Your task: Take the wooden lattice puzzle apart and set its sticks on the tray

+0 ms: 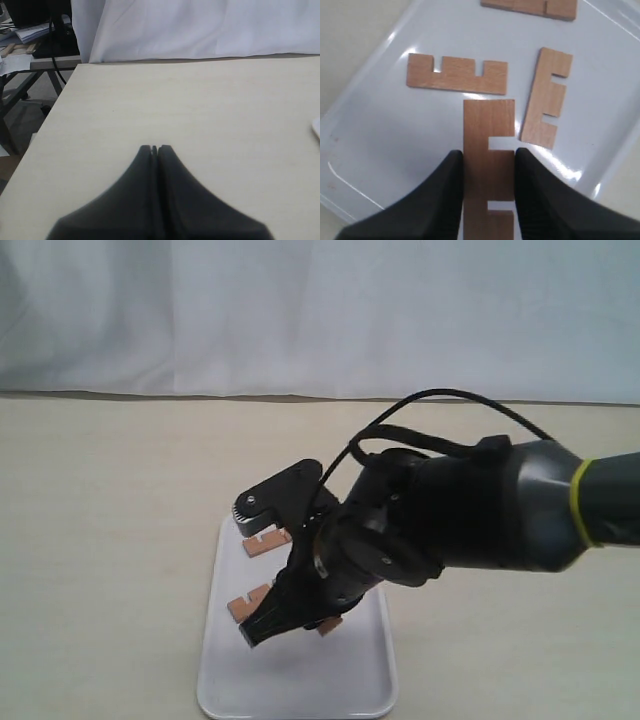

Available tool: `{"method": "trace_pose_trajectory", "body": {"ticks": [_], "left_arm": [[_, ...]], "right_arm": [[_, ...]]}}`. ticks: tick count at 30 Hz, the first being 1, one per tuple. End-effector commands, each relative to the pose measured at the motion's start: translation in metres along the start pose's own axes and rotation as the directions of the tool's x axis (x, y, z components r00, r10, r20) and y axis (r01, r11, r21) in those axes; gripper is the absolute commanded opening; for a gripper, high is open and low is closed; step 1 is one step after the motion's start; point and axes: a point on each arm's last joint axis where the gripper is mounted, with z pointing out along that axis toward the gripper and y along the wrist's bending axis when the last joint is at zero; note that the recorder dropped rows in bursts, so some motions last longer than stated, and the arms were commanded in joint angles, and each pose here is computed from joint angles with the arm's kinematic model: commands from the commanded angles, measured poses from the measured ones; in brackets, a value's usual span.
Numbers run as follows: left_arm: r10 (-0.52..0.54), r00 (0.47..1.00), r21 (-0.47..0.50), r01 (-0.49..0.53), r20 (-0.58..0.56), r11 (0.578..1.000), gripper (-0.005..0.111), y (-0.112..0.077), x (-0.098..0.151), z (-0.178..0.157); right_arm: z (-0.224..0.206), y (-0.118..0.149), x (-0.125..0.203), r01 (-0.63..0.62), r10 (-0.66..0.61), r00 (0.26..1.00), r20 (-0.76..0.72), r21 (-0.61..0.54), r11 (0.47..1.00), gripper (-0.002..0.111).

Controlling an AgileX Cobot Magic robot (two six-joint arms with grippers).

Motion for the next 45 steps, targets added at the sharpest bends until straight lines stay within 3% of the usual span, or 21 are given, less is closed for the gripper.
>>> {"method": "trace_pose_trajectory", "body": {"ticks": [1,6,13,16,19,26,28,30,38,45], "left_arm": [[-0.002,1.000,0.000,0.002,0.016,1.000,0.000,0.000,-0.001,0.000],[-0.002,1.000,0.000,0.002,0.016,1.000,0.000,0.000,-0.001,0.000],[-0.002,1.000,0.000,0.002,0.016,1.000,0.000,0.000,-0.001,0.000],[-0.002,1.000,0.000,0.002,0.016,1.000,0.000,0.000,-0.001,0.000],[-0.002,1.000,0.000,0.002,0.016,1.000,0.000,0.000,-0.001,0.000],[-0.002,1.000,0.000,0.002,0.016,1.000,0.000,0.000,-0.001,0.000],[-0.002,1.000,0.000,0.002,0.016,1.000,0.000,0.000,-0.001,0.000],[-0.002,1.000,0.000,0.002,0.016,1.000,0.000,0.000,-0.001,0.000],[-0.002,1.000,0.000,0.002,0.016,1.000,0.000,0.000,-0.001,0.000],[-0.002,1.000,0.000,0.002,0.016,1.000,0.000,0.000,-0.001,0.000]], "right_arm": [[0.006,0.018,-0.003,0.088,-0.086,0.993,-0.077,0.024,0.996,0.005],[0.032,0.024,0.000,0.095,-0.087,0.982,-0.166,0.036,0.995,0.005],[0.029,0.025,-0.011,0.081,-0.073,0.984,-0.164,0.044,0.996,0.040],[0.022,0.026,-0.020,0.060,-0.052,0.984,-0.172,0.041,0.997,0.051],[0.015,0.028,-0.026,0.063,-0.058,0.983,-0.174,0.023,0.998,0.055],[-0.023,0.023,-0.038,0.070,-0.068,0.993,-0.096,0.010,0.998,0.052],[-0.034,0.017,-0.039,0.086,-0.083,0.993,-0.086,0.038,0.996,0.034],[-0.038,0.008,-0.038,0.083,-0.076,0.992,-0.103,0.068,0.994,0.005],[-0.031,-0.043,-0.019,-0.092,0.109,0.973,-0.202,0.089,0.992,0.004],[-0.057,-0.106,0.017,-0.256,0.271,0.943,-0.194,0.100,0.961,0.004]]}}
